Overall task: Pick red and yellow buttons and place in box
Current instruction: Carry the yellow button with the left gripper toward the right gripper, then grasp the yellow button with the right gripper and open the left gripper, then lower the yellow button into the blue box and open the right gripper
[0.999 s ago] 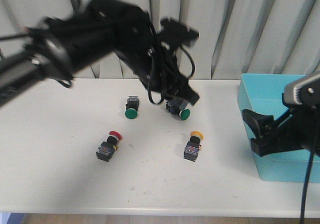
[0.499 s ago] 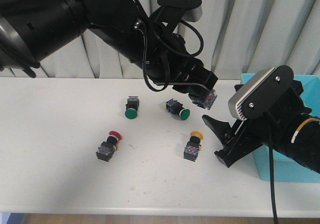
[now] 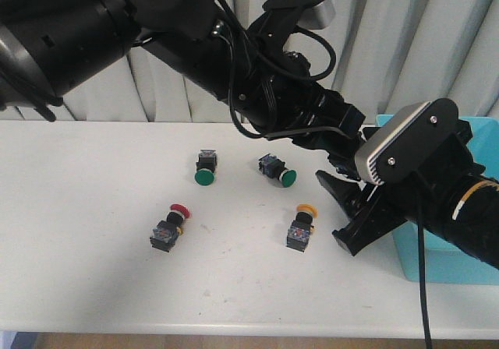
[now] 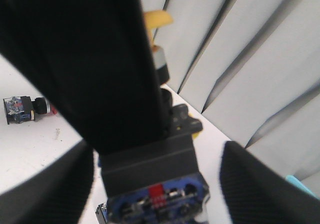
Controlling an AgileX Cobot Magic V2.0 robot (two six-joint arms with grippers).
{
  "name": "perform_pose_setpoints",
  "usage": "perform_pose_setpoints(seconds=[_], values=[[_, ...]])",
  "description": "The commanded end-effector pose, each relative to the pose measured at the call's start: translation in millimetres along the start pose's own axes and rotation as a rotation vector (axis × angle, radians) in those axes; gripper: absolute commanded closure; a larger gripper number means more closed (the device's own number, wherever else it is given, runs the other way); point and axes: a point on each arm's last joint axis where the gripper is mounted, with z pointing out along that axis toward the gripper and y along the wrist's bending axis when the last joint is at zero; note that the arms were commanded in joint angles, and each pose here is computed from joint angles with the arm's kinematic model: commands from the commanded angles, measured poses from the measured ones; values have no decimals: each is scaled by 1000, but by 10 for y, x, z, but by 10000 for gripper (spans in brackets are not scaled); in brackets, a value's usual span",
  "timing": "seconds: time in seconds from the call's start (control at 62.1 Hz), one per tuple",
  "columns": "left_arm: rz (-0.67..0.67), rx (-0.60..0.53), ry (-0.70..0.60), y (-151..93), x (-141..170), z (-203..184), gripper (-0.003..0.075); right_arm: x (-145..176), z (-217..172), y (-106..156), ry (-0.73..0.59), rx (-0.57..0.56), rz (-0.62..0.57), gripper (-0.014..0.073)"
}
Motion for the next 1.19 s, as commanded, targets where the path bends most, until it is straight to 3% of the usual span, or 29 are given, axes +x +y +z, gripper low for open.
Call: perform_pose_setpoints(seconds=[0.0, 0.129, 0.258, 0.612, 0.709, 0.918, 1.176], values=[[20, 55, -114, -214, -98, -316, 720, -195, -46, -88, -120, 59, -16, 305], [30, 49, -94, -208, -80, -314, 692, -197, -46, -90, -123, 60, -13, 612], [89, 51, -73, -211, -59, -312, 622, -197, -46, -90, -123, 60, -9, 603], [213, 63, -16, -219, -2, -308, 206, -193, -46, -90, -119, 59, -9, 601], [243, 55, -14, -212, -1, -308, 144, -196, -46, -92, -122, 61, -9, 599], [318, -71, -5, -98, -8, -309, 135, -174, -58, -284, -128, 146, 63, 596], [328, -374, -108, 105, -129, -456, 196, -77, 73, -1193, 4, 386, 351, 589]])
